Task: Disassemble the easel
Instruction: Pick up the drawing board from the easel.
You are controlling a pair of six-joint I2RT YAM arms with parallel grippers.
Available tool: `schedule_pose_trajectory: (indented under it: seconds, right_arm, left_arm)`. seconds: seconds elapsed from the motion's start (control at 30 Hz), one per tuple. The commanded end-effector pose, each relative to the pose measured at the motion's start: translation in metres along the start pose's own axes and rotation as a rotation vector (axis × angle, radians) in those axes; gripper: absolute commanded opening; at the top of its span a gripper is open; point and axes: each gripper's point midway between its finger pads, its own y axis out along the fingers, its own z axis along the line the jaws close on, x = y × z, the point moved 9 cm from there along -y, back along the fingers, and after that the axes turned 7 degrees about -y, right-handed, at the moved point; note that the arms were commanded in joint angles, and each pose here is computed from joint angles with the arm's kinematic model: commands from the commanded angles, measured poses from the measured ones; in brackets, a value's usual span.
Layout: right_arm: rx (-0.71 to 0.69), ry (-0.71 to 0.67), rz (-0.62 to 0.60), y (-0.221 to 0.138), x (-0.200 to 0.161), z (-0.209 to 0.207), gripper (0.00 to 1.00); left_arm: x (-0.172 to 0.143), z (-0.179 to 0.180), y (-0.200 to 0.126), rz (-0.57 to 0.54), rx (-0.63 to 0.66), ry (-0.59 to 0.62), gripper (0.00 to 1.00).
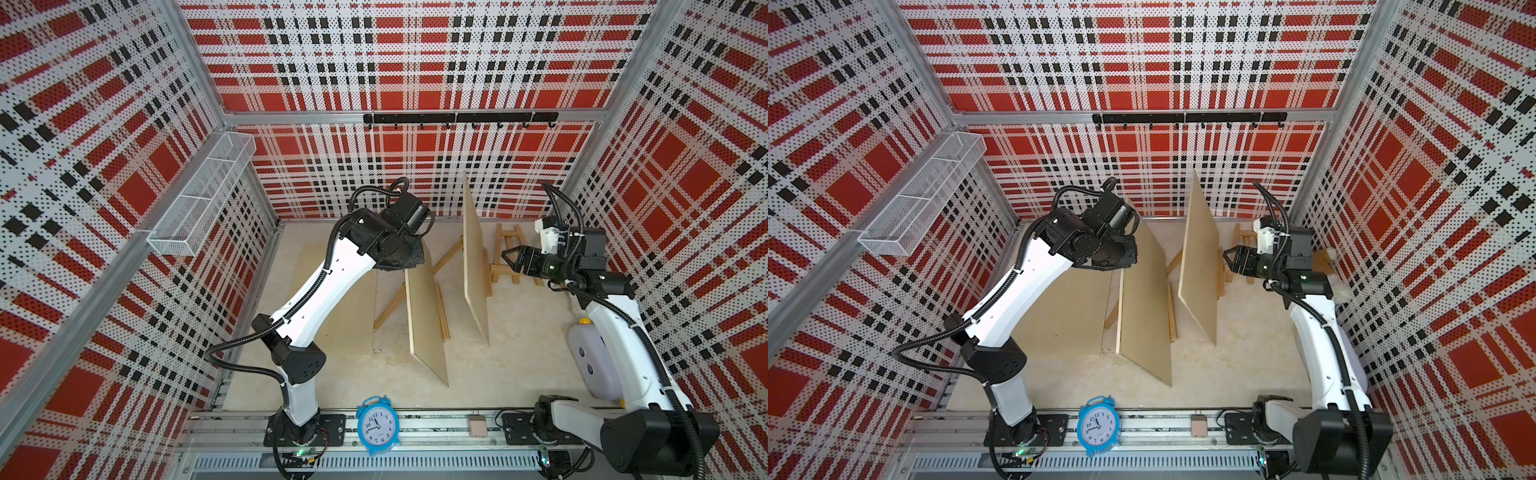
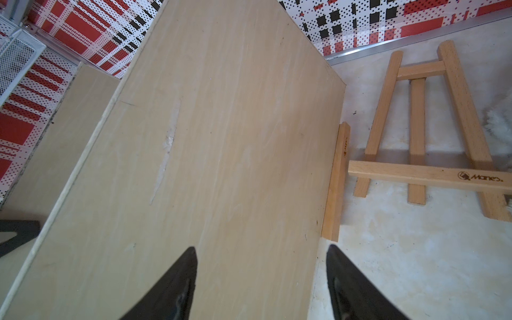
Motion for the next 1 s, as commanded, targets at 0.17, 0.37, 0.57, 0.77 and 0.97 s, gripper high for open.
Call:
schedule_pose_trajectory:
  seconds: [0.17,0.37,0.57,0.77,0.97]
  right_arm:
    - [0.043,-0.016,-0.064,-0.008,0.004,0.008,0.73]
    - [0.041,-0.020,-0.066,-0.014,0.002,0.011,0.73]
    - [0.043,-0.024,-0.069,-0.017,0.001,0.013,0.73]
    - [0.053,-0.033,-0.066,-0.017,0.001,0.018,0.72]
    - [0.064,-0.047,-0.059,-0.016,0.001,0.024,0.72]
  left_arm:
    - [0.015,0.002,-0.035,-0.140,-0.101,0.010,0.00]
    - [0.021,0.000,-0.064,-0.228,-0.162,0.011,0.00]
    - [0.021,0.005,-0.109,-0.331,-0.255,0.019,0.00]
    - [0.013,0.015,-0.154,-0.424,-0.320,0.027,0.00]
    - [0.001,0.026,-0.206,-0.524,-0.428,0.050,0.00]
